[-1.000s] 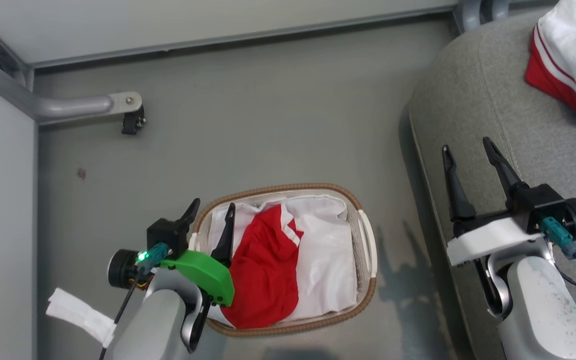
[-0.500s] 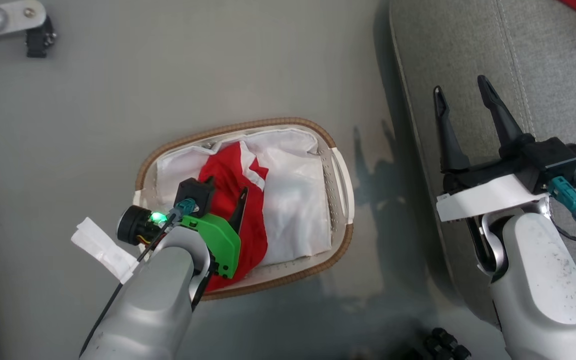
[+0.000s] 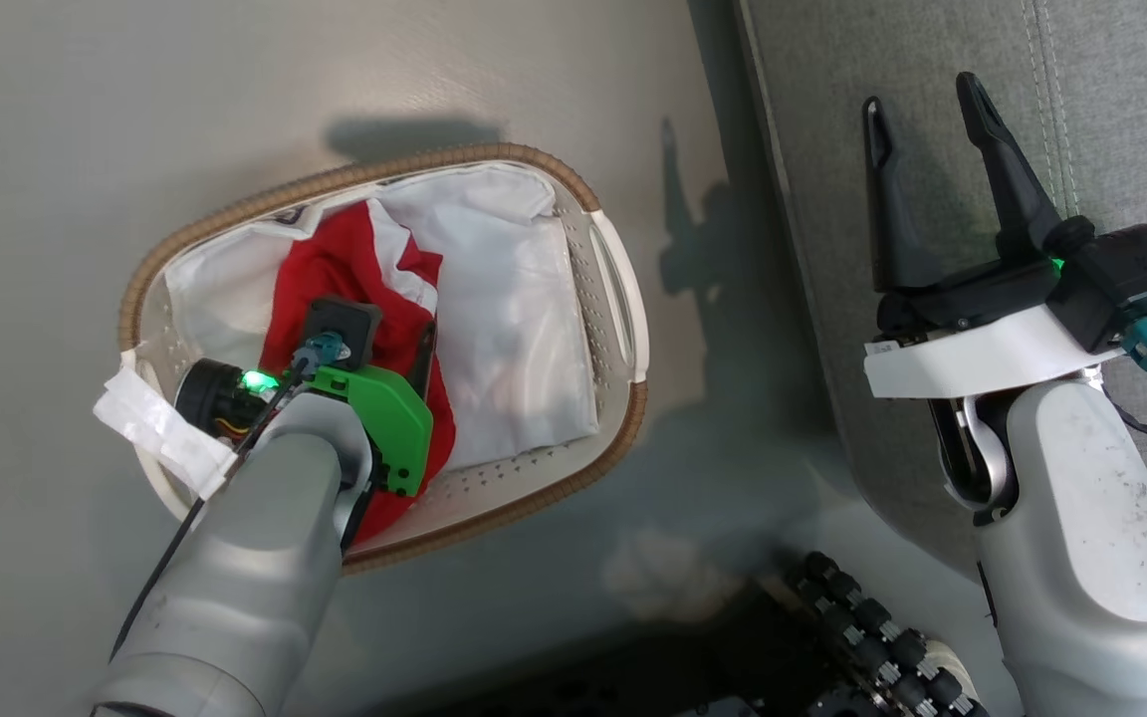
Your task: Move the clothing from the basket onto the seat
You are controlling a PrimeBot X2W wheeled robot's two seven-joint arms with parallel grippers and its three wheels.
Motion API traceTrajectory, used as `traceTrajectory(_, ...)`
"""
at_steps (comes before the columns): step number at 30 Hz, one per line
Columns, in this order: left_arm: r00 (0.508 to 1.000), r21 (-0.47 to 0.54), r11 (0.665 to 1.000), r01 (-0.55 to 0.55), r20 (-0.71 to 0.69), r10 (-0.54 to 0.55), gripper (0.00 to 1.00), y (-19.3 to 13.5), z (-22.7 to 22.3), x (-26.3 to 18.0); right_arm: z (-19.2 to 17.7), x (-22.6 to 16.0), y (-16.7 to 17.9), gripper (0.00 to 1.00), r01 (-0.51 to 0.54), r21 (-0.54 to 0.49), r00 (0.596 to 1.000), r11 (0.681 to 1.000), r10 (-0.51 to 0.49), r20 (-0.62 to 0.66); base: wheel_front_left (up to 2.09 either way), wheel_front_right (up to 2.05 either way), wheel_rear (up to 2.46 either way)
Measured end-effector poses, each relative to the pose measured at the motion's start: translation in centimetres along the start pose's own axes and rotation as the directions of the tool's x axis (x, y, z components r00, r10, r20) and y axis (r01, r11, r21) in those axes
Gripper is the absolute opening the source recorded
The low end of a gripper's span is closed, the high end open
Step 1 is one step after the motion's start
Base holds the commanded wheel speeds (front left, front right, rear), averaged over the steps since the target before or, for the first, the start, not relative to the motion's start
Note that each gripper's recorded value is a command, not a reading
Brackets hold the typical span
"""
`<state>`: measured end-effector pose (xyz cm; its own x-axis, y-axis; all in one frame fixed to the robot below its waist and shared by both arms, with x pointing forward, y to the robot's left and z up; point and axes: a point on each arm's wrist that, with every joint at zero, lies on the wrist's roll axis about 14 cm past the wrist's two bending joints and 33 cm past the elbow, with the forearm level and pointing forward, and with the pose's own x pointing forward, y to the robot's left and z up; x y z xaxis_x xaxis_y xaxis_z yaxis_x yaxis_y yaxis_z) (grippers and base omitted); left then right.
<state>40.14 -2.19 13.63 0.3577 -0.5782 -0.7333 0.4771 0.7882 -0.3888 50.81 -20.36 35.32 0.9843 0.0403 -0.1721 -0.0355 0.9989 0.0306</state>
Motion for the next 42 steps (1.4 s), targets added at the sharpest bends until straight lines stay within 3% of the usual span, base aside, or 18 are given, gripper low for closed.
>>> traceTrajectory(8,0.998,-0.039,0.999,-0.037,-0.050,0.035,1.00,1.5,-2.2,3.0,-2.4,0.3,-1.1,1.00,0.020,-0.014,0.999,1.000,-0.021,-0.045,0.00,0.00,0.00)
traceTrajectory(9,0.998,-0.040,0.999,-0.036,-0.053,0.034,0.93,1.5,-2.4,3.1,-2.6,0.3,-1.2,1.00,0.022,-0.016,0.999,1.000,-0.022,-0.047,0.00,0.00,0.00)
traceTrajectory(10,0.998,-0.043,0.998,-0.042,-0.057,0.040,0.79,1.6,-2.5,3.3,-2.7,0.4,-1.3,1.00,0.023,-0.018,0.999,1.000,-0.024,-0.049,0.00,0.00,0.00)
traceTrajectory(11,0.997,-0.048,0.998,-0.044,-0.060,0.041,0.44,1.6,-2.6,3.5,-2.8,0.4,-1.3,1.00,0.024,-0.020,0.998,1.000,-0.025,-0.051,0.00,0.00,0.00)
traceTrajectory(12,0.997,-0.050,0.998,-0.046,-0.062,0.043,0.33,1.6,-2.7,3.6,-2.9,0.4,-1.4,1.00,0.024,-0.021,0.998,0.999,-0.026,-0.052,0.00,0.00,0.00)
traceTrajectory(13,0.997,-0.053,0.998,-0.046,-0.063,0.043,0.02,1.6,-2.7,3.7,-2.9,0.4,-1.4,1.00,0.025,-0.022,0.998,0.999,-0.026,-0.053,0.00,0.00,0.00)
traceTrajectory(23,0.999,-0.075,0.997,-0.037,-0.015,0.036,0.00,1.0,-0.9,2.7,-1.7,0.1,-1.7,1.00,0.037,-0.022,0.999,0.999,-0.038,-0.037,0.00,0.00,0.00)
traceTrajectory(28,0.996,-0.091,0.996,-0.025,0.078,0.032,0.00,0.2,1.7,0.9,-0.1,-0.6,-1.7,1.00,0.041,-0.038,0.999,0.998,-0.041,-0.015,0.00,0.00,0.00)
traceTrajectory(42,0.944,0.069,0.997,-0.036,0.331,0.011,0.00,-2.5,8.9,-8.5,5.3,-5.0,-0.4,1.00,0.031,-0.059,0.998,0.998,-0.027,0.056,0.00,0.00,0.00)
